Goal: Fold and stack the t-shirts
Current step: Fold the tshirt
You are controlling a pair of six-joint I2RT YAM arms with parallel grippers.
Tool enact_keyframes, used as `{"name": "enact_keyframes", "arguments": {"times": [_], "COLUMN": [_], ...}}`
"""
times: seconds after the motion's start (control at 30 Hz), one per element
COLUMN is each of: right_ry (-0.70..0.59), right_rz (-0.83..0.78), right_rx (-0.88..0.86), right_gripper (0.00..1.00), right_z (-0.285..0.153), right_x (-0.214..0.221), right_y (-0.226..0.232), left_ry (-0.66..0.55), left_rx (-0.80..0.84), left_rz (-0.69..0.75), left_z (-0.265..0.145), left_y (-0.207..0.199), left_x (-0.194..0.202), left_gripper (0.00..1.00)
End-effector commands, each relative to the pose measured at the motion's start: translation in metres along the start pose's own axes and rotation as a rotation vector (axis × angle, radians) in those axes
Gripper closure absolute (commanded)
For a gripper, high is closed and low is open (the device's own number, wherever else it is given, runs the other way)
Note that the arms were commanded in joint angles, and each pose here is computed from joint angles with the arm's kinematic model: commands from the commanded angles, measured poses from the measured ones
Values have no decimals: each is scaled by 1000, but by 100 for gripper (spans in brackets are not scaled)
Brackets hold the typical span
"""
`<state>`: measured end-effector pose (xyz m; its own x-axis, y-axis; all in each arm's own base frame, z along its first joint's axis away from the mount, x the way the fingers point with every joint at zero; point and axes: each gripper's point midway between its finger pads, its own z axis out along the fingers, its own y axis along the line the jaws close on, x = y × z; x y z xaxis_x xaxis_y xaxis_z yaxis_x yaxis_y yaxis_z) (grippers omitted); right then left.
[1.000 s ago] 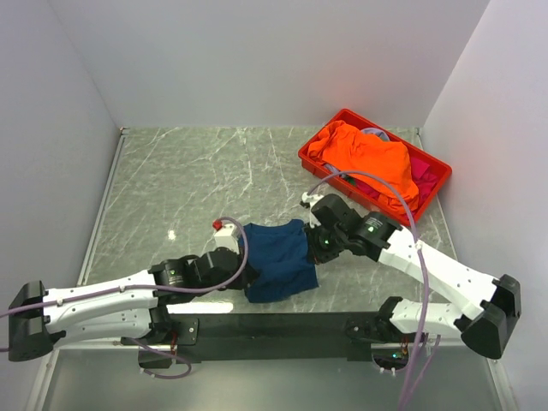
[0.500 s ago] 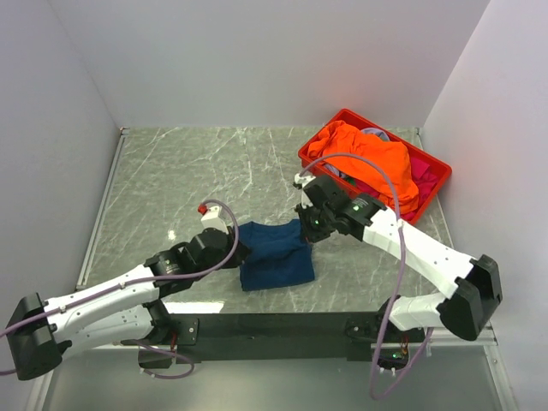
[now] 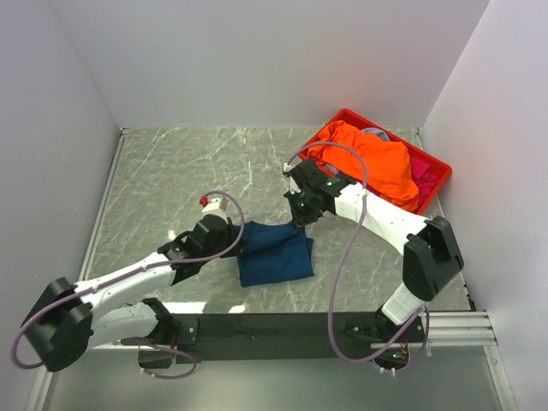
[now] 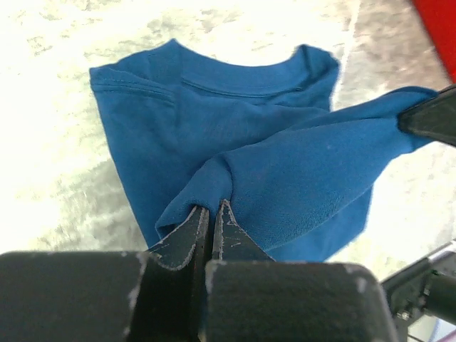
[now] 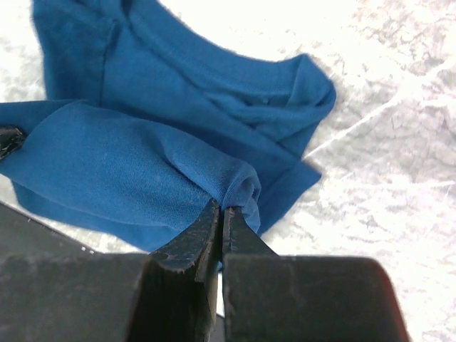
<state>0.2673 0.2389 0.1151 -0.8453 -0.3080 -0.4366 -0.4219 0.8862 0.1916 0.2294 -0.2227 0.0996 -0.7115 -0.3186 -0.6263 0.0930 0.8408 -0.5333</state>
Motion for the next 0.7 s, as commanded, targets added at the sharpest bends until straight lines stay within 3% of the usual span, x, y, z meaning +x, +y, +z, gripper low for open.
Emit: {"name": "enact_keyframes", "arguments": {"times": [0.0, 0.33, 0.4, 0.43, 0.47, 0.53, 0.57, 0.67], "right_ry": [-61, 0, -3, -14, -22, -71, -93, -173], "right_rz": [-9, 33, 44, 49, 51, 60, 58, 60], "right_rx": [6, 39, 41, 47, 54, 90, 95, 95], "right_gripper": [100, 100, 88, 77, 67, 49, 39, 34], "right_z": [2, 35, 37, 35, 34, 20, 14, -15], "right_x": [-29, -28, -31, -35, -37, -49, -54, -64], "right_y": [-4, -23, -26, -29, -30, -36, -36, -33], "left_ry": [-14, -3, -15, -19, -14, -75, -97, -170], "left_rx": [51, -8, -36, -53, -85, -101, -108, -123], "left_rz": [28, 41, 42, 42, 43, 34, 28, 18], "left_z": [13, 41, 44, 45, 44, 37, 33, 13], "left_y": [-4, 12, 13, 15, 20, 15, 13, 10], "left_x": [-5, -6, -12, -15, -15, -34, -41, -63], "left_gripper": [100, 99, 95, 88, 65, 40, 22, 11]}}
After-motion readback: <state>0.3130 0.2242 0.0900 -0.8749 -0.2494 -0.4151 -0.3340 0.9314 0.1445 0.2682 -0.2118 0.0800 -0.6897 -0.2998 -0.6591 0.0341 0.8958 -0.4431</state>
